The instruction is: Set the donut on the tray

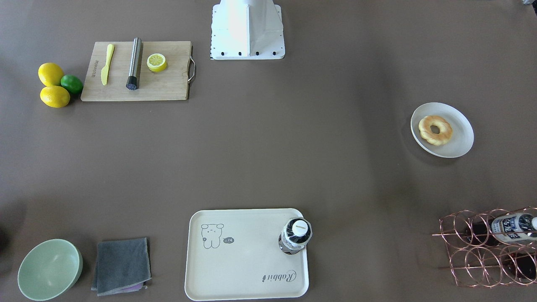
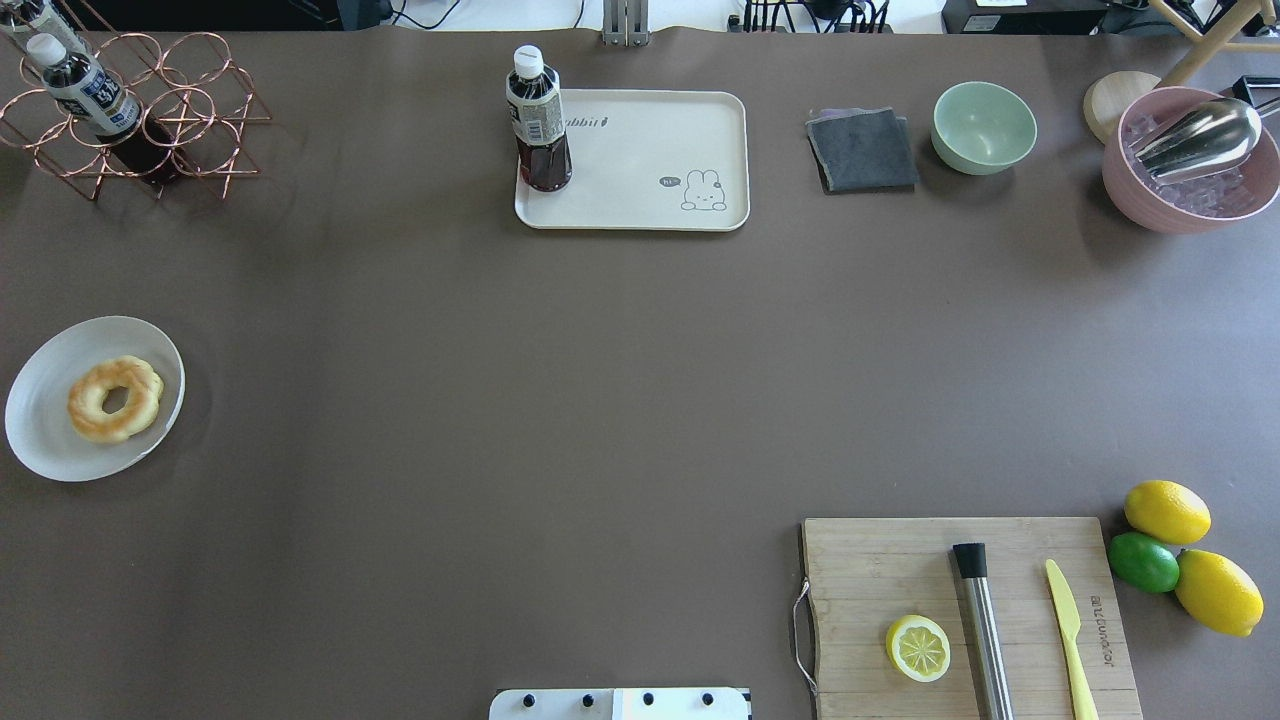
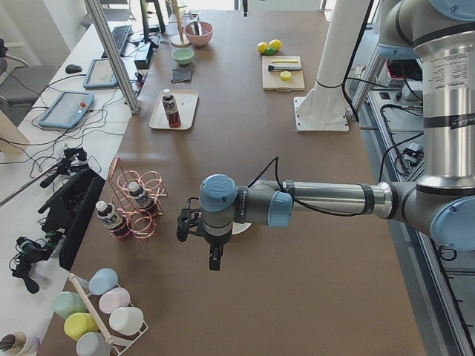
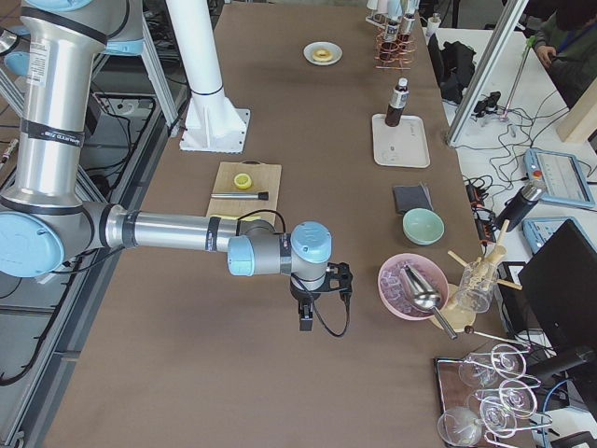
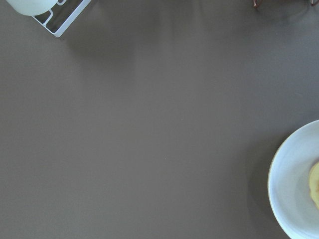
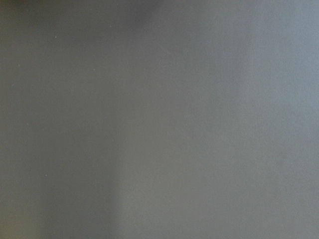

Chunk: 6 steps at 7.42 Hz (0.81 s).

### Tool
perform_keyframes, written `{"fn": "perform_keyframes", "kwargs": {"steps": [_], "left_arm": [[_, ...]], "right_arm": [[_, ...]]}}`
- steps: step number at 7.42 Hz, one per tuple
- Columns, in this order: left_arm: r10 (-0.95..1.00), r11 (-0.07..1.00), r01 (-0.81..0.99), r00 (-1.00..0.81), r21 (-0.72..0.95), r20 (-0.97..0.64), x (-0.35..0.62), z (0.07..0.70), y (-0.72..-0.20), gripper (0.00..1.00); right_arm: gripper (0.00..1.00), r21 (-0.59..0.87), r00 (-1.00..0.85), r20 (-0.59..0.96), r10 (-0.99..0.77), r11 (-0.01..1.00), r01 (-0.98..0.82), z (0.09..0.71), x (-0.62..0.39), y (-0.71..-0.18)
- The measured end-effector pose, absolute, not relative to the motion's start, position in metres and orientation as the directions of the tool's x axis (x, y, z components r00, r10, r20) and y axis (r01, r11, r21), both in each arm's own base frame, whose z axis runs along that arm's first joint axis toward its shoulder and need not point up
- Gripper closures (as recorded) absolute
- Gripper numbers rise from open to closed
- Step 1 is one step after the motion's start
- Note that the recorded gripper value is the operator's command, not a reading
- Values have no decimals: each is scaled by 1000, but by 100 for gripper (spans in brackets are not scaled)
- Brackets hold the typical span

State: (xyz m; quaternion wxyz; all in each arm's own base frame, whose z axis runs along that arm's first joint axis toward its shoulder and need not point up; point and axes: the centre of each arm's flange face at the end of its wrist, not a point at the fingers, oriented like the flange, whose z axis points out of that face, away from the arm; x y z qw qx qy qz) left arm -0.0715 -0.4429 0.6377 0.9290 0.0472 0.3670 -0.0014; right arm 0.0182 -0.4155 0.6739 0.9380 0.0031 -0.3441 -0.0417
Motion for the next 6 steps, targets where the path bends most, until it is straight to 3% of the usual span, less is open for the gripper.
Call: {"fn": "perform_keyframes", "kwargs": {"steps": [6], "left_arm": [[9,997,45,727,60,-687,-77,657,-448,1]], "right_arm": [[0,5,708,705,-34,999,44,682,30,-402]]}}
